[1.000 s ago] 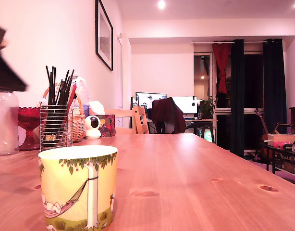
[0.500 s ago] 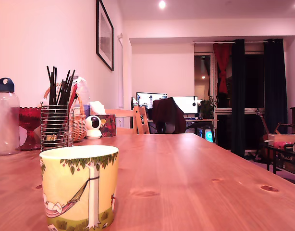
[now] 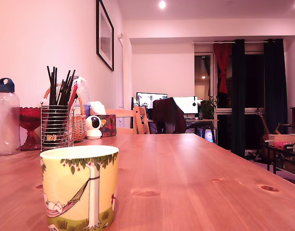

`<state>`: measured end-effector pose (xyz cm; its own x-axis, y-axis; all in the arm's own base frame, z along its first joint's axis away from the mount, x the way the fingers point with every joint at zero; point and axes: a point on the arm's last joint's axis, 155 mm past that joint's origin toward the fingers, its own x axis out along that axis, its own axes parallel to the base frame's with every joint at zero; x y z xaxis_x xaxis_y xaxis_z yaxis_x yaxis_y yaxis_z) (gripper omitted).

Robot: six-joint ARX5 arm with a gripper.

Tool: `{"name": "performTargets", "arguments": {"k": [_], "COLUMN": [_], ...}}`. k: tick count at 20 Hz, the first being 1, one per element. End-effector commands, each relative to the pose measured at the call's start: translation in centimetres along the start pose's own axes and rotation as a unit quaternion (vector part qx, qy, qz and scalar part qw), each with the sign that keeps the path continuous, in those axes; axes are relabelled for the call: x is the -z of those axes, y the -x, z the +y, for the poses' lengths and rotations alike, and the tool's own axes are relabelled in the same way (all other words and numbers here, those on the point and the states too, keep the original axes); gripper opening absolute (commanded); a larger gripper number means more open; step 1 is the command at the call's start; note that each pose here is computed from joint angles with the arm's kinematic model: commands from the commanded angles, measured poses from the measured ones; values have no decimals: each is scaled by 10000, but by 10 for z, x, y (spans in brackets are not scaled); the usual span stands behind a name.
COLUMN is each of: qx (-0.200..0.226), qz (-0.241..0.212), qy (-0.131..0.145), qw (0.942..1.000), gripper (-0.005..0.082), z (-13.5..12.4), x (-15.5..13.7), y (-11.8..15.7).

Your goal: Pick the coffee capsule and then drop it inside the coffee cup in front of you

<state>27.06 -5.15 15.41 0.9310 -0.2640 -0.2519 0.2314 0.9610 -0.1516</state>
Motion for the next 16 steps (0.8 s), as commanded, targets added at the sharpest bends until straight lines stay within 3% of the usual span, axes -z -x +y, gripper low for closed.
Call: {"name": "performTargets", "arguments": {"k": [1, 5, 10, 16], "qx": [-10, -2, -435, -583], "qz": [49, -131, -253, -113], "qy": [85, 201, 187, 228], "qw": [10000, 9997, 9986, 9980], "gripper": [-21, -21, -21, -21], "z": [1, -1, 12, 18], "x": [16, 24, 27, 36], "y": [3, 15, 30, 33]}}
